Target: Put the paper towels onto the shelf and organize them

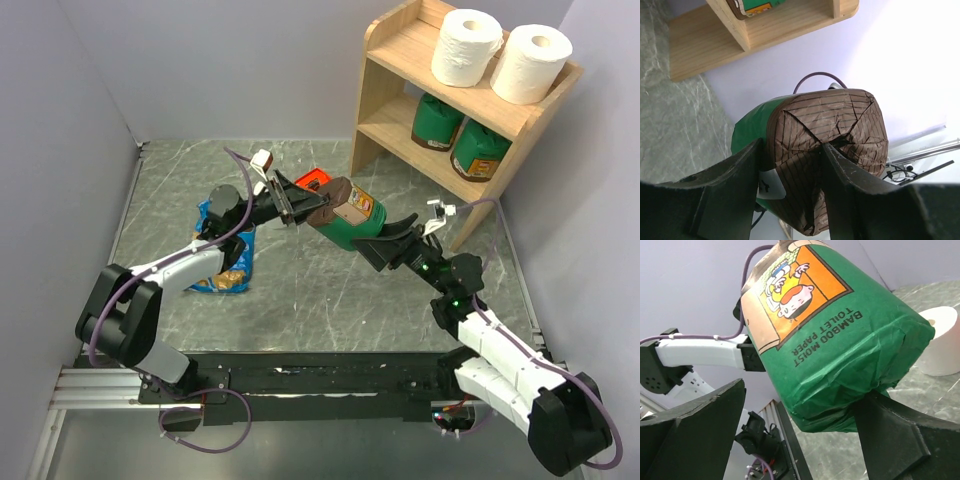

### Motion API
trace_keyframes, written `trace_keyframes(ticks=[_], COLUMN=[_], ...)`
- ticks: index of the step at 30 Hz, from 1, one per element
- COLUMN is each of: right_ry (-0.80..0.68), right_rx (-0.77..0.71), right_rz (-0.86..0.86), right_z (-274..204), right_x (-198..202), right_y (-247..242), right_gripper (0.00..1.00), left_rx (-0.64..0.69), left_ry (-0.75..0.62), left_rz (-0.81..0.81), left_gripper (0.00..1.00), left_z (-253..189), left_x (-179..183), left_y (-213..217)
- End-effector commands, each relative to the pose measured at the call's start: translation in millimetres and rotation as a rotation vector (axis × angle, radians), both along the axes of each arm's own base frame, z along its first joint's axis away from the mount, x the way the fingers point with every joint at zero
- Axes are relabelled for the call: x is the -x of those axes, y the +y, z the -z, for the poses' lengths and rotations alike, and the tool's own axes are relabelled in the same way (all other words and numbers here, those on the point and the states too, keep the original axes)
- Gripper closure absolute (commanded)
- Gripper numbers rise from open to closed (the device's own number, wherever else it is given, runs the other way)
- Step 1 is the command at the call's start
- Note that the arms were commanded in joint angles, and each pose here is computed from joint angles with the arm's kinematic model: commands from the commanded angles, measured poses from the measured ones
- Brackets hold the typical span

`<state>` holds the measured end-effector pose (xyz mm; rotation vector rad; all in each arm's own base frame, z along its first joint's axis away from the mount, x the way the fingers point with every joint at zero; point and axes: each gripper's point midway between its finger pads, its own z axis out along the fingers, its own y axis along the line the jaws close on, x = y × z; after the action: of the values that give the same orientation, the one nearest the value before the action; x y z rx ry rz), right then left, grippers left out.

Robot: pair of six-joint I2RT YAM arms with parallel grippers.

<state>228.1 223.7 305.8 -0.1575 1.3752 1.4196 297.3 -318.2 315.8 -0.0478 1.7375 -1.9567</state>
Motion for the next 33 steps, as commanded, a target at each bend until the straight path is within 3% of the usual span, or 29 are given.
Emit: trace_keyframes(ticks=[1, 4, 8, 14, 22, 24, 26, 30, 32, 33], right_ry=[-0.162, -0.177, -0.182, -0.209, -0.146, -0.094, -0.113, 0.043, 0.035, 0.112], right_rx=[-0.059, -0.065, -0.074, -0.060, 0.019, 0.088, 0.143, 0.355, 0.423, 0.484], right_rz=[-0.055, -0.062, -0.044, -0.026, 0.013, 0.060, 0.114, 0.162, 0.181, 0.188], right_z=[-43, -46, -46, -48, -35, -19, -21, 23, 26, 46], right_x=[16, 20, 21, 23, 20, 13, 14, 10, 6, 7], right_y=[0, 0, -3, -6, -9, -13, -21, -32, -36, -41], right_gripper=[0.12, 0.20, 0.42, 0.59, 0.67, 0.68, 0.69, 0.70, 0.70, 0.70], left_rx=[0.052, 0.054, 0.038, -0.017, -0.131, -0.191, -0.307, -0.490, -0.544, -0.581], left_ry=[-0.064, -0.057, -0.050, -0.082, -0.103, -0.141, -0.081, -0.039, -0.013, -0.019], left_rz=[0.044, 0.059, 0.056, 0.022, -0.077, -0.160, -0.290, -0.510, -0.581, -0.631], left_gripper=[0.46, 0.45, 0.43, 0.33, 0.16, 0.11, 0.09, 0.01, 0.00, 0.03], left_z=[-11, -4, 3, 8, 12, 9, 19, 20, 14, 14], left_x=[13, 15, 14, 10, -7, -22, -47, -78, -86, -92], left_y=[-11, -16, -18, -18, -8, 1, 18, 60, 83, 96])
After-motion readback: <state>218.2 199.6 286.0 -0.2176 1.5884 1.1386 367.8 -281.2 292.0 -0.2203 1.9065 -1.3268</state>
